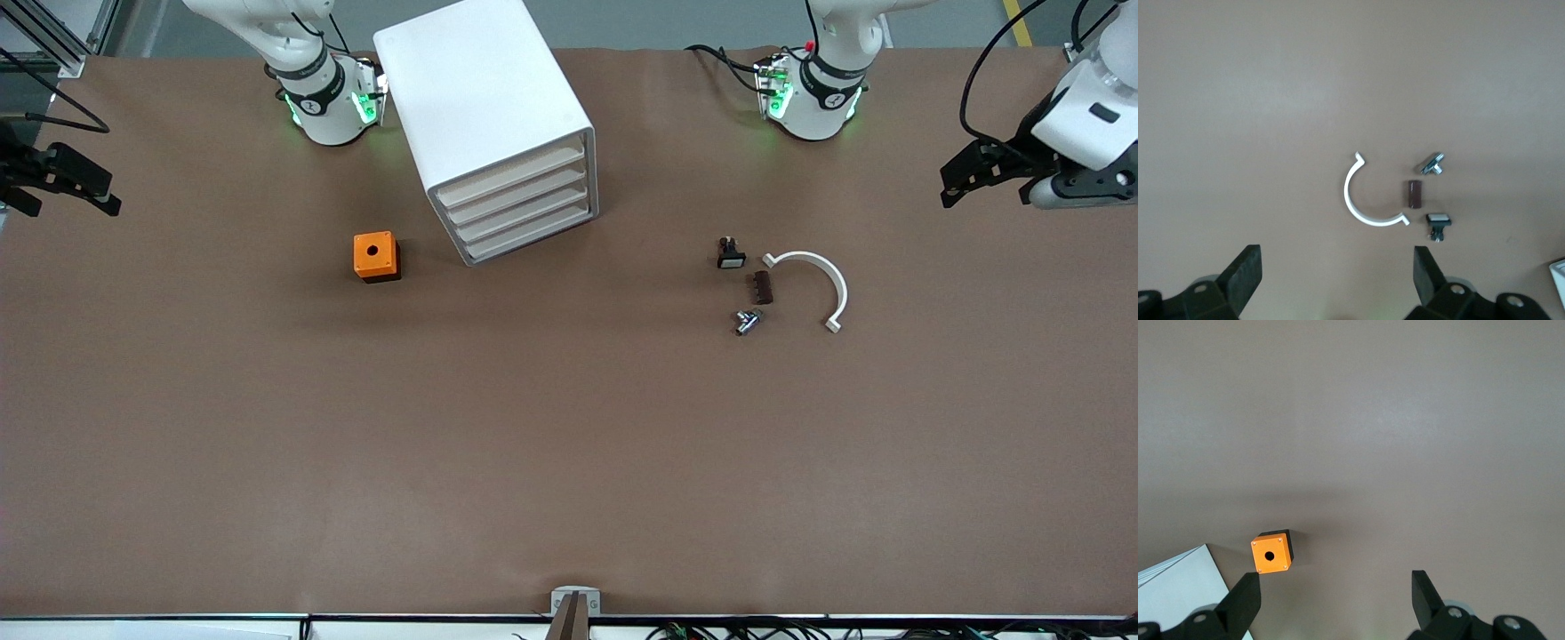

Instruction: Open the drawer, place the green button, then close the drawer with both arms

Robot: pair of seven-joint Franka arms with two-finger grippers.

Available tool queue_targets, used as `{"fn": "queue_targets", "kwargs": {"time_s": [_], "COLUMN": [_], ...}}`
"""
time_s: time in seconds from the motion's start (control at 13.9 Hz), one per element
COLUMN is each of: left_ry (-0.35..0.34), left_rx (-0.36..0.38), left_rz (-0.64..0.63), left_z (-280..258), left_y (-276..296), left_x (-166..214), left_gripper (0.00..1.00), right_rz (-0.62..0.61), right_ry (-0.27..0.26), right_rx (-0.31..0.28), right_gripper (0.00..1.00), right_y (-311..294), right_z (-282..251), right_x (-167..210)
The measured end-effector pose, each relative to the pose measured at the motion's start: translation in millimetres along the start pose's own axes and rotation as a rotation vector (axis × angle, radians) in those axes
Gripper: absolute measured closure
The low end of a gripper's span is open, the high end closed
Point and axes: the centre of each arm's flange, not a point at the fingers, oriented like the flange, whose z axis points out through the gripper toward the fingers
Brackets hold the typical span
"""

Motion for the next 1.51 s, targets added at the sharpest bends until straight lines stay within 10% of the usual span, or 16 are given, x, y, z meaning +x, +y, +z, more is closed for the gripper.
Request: {"fn": "queue_targets", "kwargs": {"time_s": [1.51], "left_ry": [-0.027], "left_rx": [-0.045], "left_rz": [-0.035], "left_z": [4], "left_y": [-30], "left_x": [67], "left_gripper": [0.00], "right_rz": [0.013], "right_ry": [-0.007], "right_rx": [0.024], "right_gripper": [0.00], "right_y": [5], "right_z": [6], "right_x": [-3]}}
